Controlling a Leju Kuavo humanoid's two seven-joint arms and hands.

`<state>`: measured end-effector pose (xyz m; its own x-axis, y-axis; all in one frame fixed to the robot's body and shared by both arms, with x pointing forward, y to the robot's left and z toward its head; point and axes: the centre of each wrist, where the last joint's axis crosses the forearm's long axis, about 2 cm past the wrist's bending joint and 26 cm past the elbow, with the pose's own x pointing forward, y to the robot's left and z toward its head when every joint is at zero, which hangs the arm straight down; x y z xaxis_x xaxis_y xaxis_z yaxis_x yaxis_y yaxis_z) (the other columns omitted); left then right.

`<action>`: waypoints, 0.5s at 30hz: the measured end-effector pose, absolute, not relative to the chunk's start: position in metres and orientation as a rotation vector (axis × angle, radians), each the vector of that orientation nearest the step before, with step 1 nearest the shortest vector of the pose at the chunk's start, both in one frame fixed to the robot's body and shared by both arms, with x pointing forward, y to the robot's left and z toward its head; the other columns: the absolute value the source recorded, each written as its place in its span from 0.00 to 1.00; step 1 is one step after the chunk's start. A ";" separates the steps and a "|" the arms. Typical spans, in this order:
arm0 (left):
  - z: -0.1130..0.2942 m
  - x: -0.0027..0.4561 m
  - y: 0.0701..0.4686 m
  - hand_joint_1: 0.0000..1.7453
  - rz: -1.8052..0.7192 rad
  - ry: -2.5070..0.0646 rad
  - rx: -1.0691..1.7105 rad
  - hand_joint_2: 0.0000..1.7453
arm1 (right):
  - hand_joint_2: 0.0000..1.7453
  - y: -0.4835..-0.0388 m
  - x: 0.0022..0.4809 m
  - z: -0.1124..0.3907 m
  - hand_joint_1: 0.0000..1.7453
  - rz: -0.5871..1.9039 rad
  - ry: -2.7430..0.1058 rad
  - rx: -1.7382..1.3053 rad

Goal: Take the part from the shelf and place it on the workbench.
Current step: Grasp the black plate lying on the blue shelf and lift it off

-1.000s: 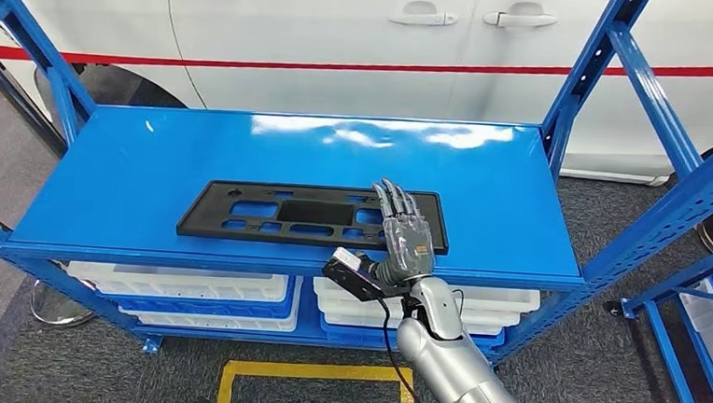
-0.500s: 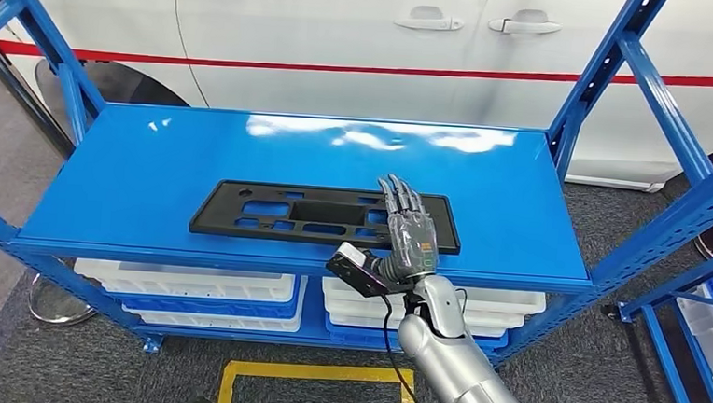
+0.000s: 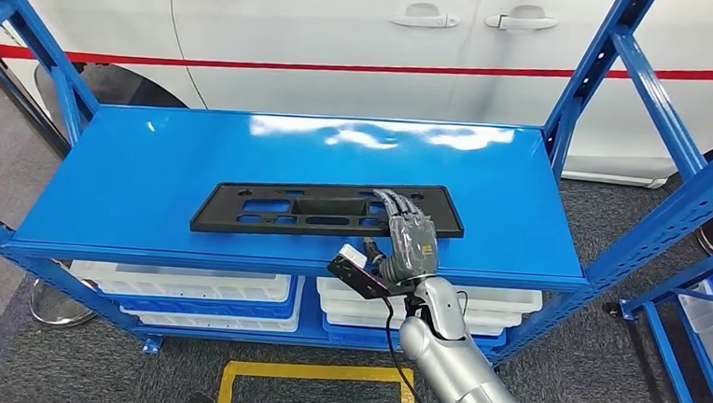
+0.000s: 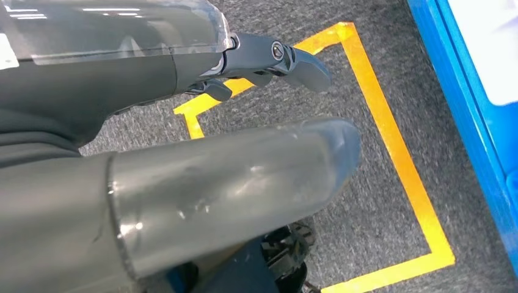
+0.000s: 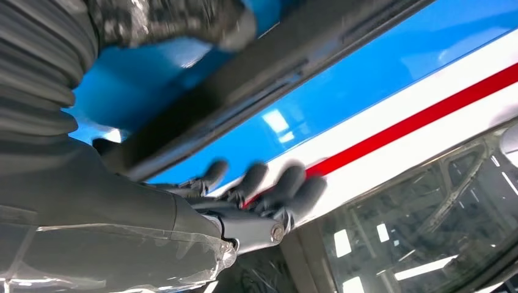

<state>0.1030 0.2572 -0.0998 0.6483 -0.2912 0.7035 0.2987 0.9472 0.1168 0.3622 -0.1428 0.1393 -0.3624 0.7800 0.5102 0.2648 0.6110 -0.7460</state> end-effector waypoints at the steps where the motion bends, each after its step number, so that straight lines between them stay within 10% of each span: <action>1: -0.100 0.103 0.257 0.00 -0.336 -0.799 -0.009 0.00 | 1.00 -0.143 0.362 0.140 0.97 0.702 -1.914 -0.833; 15: -0.099 0.106 0.258 0.00 -0.343 -0.810 -0.003 0.00 | 1.00 -0.143 0.365 0.146 0.99 0.680 -1.942 -0.850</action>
<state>0.1060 0.2576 -0.0991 0.6377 -0.2991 0.7099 0.3015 0.9449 0.1273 0.3649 -0.1432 0.1456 -0.3749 0.7781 0.5040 0.2941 0.6153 -0.7314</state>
